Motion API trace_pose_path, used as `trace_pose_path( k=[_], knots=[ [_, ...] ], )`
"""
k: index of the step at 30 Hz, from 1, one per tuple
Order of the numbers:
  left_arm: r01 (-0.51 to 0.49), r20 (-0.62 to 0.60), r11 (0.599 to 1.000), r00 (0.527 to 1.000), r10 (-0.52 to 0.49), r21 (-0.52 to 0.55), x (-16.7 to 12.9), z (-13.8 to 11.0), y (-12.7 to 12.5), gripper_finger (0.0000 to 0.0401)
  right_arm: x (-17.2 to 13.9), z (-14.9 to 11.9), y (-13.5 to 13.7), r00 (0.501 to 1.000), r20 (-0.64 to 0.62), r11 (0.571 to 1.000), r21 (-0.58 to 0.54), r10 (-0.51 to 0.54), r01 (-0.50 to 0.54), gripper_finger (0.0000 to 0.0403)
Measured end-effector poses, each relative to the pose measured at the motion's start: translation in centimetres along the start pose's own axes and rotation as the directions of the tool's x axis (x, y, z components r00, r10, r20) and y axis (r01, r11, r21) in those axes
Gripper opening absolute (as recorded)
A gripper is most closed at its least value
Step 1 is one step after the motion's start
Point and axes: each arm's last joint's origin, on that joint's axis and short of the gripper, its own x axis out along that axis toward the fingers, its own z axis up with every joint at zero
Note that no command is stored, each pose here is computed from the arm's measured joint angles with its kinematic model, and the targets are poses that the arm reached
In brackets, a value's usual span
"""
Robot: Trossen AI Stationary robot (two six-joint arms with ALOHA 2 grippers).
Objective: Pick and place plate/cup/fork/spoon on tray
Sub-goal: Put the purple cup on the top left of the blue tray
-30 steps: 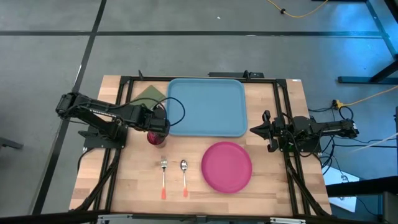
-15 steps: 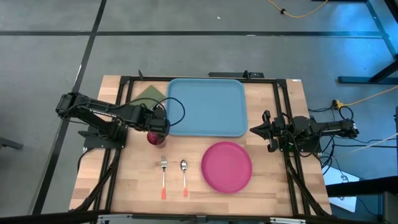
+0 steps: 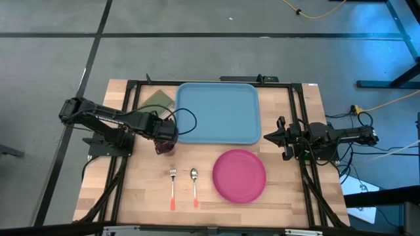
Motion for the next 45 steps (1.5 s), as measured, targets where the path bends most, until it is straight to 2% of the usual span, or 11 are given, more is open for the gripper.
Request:
trace_pose_path(
  k=[3,9,16,23,30,37,41,45],
  knots=[
    [-0.008,-0.016,1.0,1.0,0.008,0.02,0.4,-0.2,0.1,0.0149,0.0,0.0,0.0,1.0,-0.001,1.0,0.0,0.001,-0.001,0.0014],
    [0.0,-0.001,1.0,1.0,0.0,-0.005,0.4,0.1,0.6,0.0149,0.0,0.0,0.0,1.0,0.0,1.0,0.0,0.0,0.0,0.0014],
    [0.048,-0.016,0.998,0.999,-0.048,-0.029,0.5,0.3,0.8,0.0149,0.0,0.0,0.0,1.0,-0.001,1.0,0.0,0.002,-0.002,0.0014],
    [0.035,-0.022,0.999,0.999,-0.036,-0.019,2.1,-0.3,0.5,0.0149,0.0,0.0,0.0,1.0,-0.003,1.0,0.0,0.002,-0.002,0.0014],
    [0.041,-0.005,0.998,0.999,-0.041,-0.042,2.6,-0.3,0.4,0.0149,0.0,0.0,0.0,1.0,-0.003,1.0,0.0,0.001,-0.001,0.0014],
    [0.079,0.064,0.995,0.995,-0.075,-0.063,2.5,0.4,0.1,0.0149,0.0,0.0,0.0,1.0,-0.002,1.0,0.0,0.001,-0.001,0.0014],
    [0.074,0.061,0.997,0.995,-0.073,-0.026,2.6,0.4,0.0,0.0134,0.0,0.0,0.0,1.0,-0.002,1.0,0.0,0.001,-0.001,0.0014],
    [0.072,0.06,0.997,0.996,-0.072,-0.01,2.6,0.4,0.0,0.0095,0.0,0.0,0.0,1.0,-0.002,1.0,0.0,0.0,0.0,0.0014]
  ],
)
